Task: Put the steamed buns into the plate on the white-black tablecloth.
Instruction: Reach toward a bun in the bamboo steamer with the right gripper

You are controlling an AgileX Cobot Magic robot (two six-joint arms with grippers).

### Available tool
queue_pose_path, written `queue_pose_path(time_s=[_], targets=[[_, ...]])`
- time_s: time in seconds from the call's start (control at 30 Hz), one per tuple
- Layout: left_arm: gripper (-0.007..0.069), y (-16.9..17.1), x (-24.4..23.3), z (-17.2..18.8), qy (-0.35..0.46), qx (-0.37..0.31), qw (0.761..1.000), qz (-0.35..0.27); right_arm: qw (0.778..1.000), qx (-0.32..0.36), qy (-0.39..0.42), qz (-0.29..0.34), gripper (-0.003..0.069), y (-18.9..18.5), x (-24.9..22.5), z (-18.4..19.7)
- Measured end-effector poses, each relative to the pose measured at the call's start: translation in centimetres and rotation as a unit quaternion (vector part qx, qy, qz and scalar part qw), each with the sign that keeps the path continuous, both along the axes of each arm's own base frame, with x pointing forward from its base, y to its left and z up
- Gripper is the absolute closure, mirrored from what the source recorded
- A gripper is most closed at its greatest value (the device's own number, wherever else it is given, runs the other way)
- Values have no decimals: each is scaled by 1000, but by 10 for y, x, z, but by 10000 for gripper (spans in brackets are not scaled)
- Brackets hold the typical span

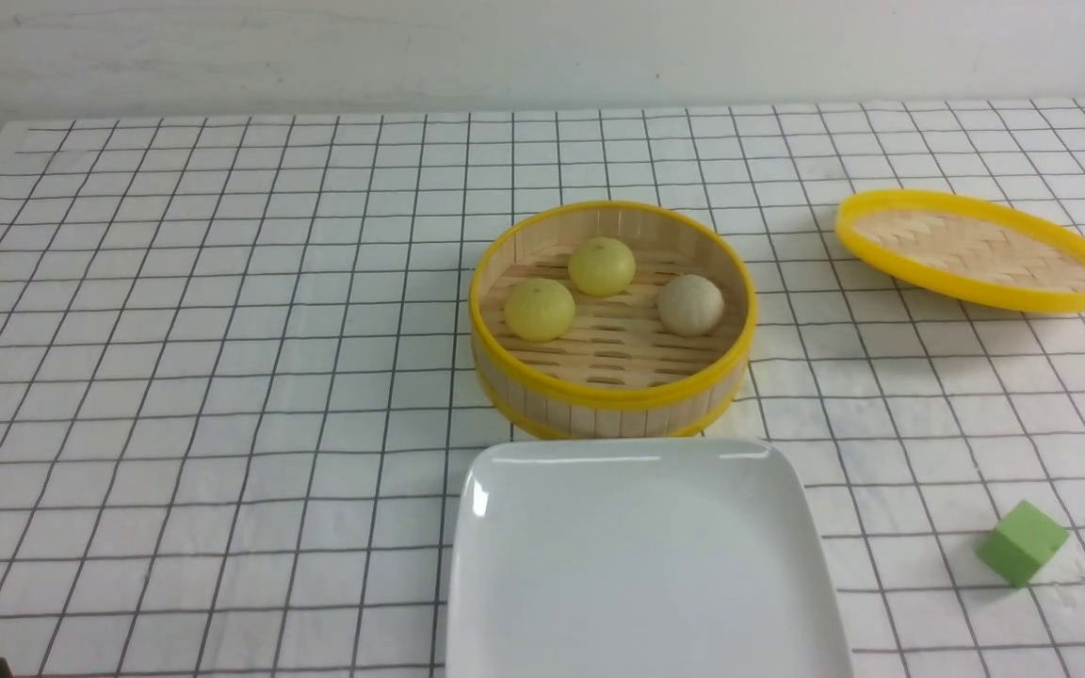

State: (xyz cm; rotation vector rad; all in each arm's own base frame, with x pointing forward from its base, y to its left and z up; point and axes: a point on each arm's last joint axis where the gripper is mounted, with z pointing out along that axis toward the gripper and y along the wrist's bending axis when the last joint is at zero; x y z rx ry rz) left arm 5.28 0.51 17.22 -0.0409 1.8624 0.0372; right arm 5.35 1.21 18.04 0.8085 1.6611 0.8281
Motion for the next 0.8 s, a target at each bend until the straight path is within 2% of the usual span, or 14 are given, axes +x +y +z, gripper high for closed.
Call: queue_pose_path(time_s=[0.8], targets=[[384,0,0,1,-3,5,1000,0,1000,-9,-4,1,420,0,0,1]])
